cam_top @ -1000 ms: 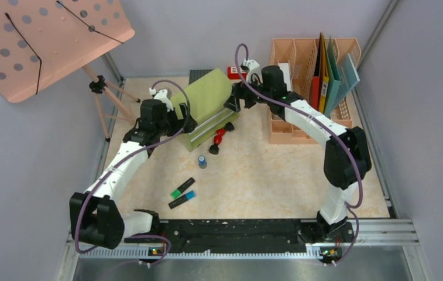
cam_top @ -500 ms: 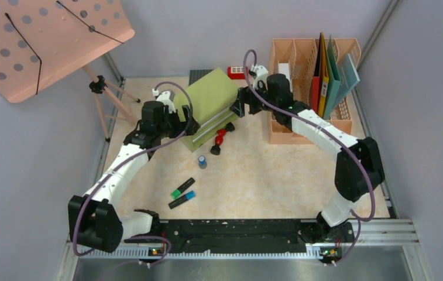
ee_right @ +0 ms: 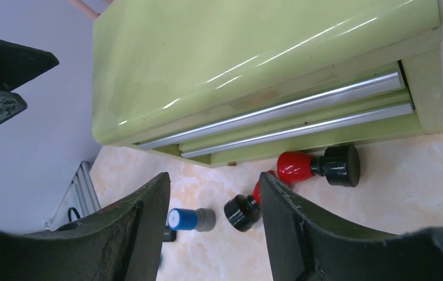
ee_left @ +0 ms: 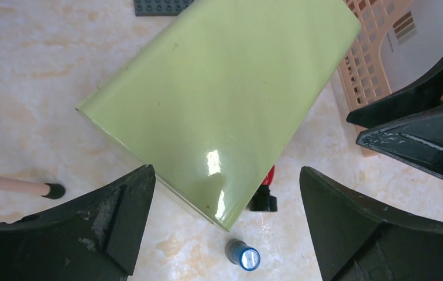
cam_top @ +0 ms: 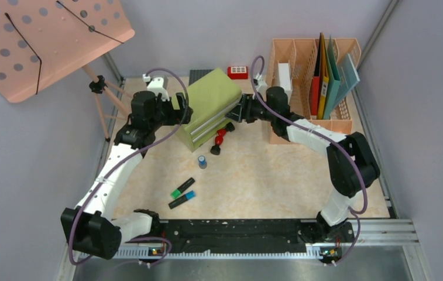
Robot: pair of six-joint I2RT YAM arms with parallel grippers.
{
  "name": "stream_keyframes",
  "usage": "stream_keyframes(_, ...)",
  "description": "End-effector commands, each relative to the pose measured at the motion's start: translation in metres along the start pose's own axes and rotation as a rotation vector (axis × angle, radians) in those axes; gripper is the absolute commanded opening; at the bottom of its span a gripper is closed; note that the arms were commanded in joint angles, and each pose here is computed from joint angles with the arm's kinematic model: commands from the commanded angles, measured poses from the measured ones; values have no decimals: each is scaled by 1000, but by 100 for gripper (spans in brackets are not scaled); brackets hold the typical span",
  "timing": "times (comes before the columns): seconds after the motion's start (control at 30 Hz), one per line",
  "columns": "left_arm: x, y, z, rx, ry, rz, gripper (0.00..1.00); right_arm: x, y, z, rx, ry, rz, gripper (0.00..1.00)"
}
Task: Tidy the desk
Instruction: Move the storage box to the center of the board.
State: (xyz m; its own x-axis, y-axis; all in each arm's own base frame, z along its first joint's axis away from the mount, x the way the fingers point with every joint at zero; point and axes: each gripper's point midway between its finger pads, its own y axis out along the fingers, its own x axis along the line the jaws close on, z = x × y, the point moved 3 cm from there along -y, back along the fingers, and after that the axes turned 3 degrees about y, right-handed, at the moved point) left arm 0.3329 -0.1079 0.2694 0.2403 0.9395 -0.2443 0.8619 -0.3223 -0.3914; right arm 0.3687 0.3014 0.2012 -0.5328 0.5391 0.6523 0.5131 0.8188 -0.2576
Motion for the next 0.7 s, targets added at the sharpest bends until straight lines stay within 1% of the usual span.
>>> stream_keyframes(0.0, 5, -10, -35, -111, 75, -50, 99, 14, 15, -18, -52, 50, -92, 55)
stream_keyframes(0.1, 7, -10, -41, -128, 84, -61, 99, 7, 21, -14, -45, 71, -86, 52)
stream_keyframes(0.3, 5, -7, -50, -149, 88, -54, 99, -2, 33, -12, -39, 85, -79, 50)
stream_keyframes(0.47, 6, -4, -50, -151, 94, -60, 99, -6, 43, -11, -34, 128, -108, 49)
stream_keyframes(0.67, 7, -5, -52, -158, 104, -68, 99, -12, 53, -12, -25, 171, -141, 45)
